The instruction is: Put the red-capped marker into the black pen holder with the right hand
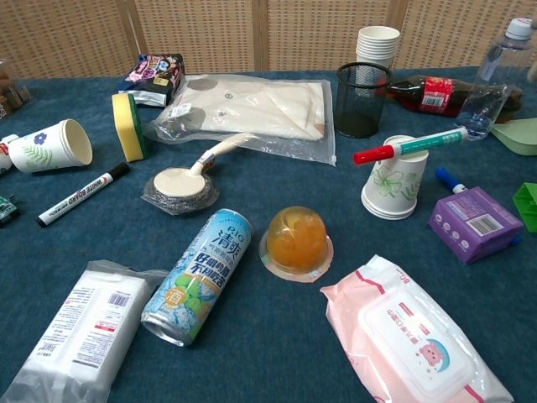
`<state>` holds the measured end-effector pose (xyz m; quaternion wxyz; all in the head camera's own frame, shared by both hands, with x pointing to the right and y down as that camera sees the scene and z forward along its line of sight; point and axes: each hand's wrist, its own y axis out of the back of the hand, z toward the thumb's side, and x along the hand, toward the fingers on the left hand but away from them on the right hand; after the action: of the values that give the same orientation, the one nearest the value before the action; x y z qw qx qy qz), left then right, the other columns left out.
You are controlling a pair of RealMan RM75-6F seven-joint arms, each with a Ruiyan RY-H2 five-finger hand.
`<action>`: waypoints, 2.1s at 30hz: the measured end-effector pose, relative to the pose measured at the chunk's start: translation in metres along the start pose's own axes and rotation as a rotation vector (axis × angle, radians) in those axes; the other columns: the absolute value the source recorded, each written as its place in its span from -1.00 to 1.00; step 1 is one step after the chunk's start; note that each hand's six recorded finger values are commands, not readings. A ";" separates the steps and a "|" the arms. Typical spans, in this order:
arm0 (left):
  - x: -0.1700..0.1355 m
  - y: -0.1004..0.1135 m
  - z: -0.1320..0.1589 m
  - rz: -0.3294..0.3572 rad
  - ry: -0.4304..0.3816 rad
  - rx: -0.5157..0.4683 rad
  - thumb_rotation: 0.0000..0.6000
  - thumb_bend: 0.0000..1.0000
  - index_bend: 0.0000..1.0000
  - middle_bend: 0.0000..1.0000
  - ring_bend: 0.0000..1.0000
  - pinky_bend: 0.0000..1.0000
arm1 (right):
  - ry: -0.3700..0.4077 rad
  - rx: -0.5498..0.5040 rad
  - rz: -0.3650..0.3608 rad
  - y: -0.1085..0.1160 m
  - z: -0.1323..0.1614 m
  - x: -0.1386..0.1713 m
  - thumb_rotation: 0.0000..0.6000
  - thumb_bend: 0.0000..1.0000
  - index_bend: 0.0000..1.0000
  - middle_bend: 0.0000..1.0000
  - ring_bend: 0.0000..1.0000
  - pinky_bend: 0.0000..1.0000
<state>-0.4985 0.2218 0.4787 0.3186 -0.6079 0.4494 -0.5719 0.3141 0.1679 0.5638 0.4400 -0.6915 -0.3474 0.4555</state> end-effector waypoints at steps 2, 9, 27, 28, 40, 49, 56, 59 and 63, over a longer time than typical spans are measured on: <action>0.000 0.000 0.000 -0.002 0.000 0.001 1.00 -0.89 -1.00 -1.00 -1.00 -1.00 | 0.021 0.003 0.011 -0.004 0.007 -0.009 1.00 -0.57 -0.32 -0.96 -1.00 -0.95; 0.002 -0.002 0.000 -0.010 0.001 0.003 1.00 -0.89 -1.00 -1.00 -1.00 -1.00 | 0.047 0.002 0.015 -0.004 0.021 -0.032 1.00 -0.56 -0.30 -0.96 -1.00 -0.95; 0.003 -0.006 0.004 -0.025 -0.004 0.011 1.00 -0.89 -1.00 -1.00 -1.00 -1.00 | 0.125 0.046 0.111 -0.028 0.059 -0.074 1.00 -0.45 -0.17 -0.95 -1.00 -0.95; 0.003 -0.006 0.003 -0.025 -0.004 0.011 1.00 -0.89 -1.00 -1.00 -1.00 -1.00 | 0.123 0.045 0.116 -0.029 0.060 -0.077 1.00 -0.44 -0.17 -0.95 -1.00 -0.95; 0.005 -0.006 0.002 -0.025 0.000 0.006 1.00 -0.89 -1.00 -1.00 -1.00 -1.00 | 0.095 0.076 0.168 -0.040 0.068 -0.102 1.00 -0.20 -0.20 -0.94 -1.00 -0.93; 0.005 -0.005 0.001 -0.026 0.001 0.005 1.00 -0.89 -1.00 -1.00 -1.00 -1.00 | 0.091 0.097 0.182 -0.044 0.066 -0.103 1.00 -0.18 -0.20 -0.94 -1.00 -0.93; 0.005 -0.006 0.002 -0.030 -0.002 0.003 1.00 -0.89 -1.00 -1.00 -1.00 -1.00 | 0.102 0.118 0.169 -0.036 0.068 -0.095 1.00 -0.19 -0.20 -0.94 -1.00 -0.93; 0.005 -0.006 0.003 -0.032 -0.006 0.003 1.00 -0.89 -1.00 -1.00 -1.00 -1.00 | 0.106 0.132 0.174 -0.036 0.067 -0.092 1.00 -0.18 -0.20 -0.94 -1.00 -0.92; 0.004 -0.005 0.002 -0.028 -0.005 0.002 1.00 -0.89 -1.00 -1.00 -1.00 -1.00 | 0.112 0.147 0.181 -0.039 0.068 -0.091 1.00 -0.18 -0.20 -0.94 -1.00 -0.93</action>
<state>-0.4956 0.2197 0.4848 0.3123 -0.6153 0.4394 -0.5752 0.2158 0.1217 0.6156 0.4654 -0.7101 -0.2243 0.4783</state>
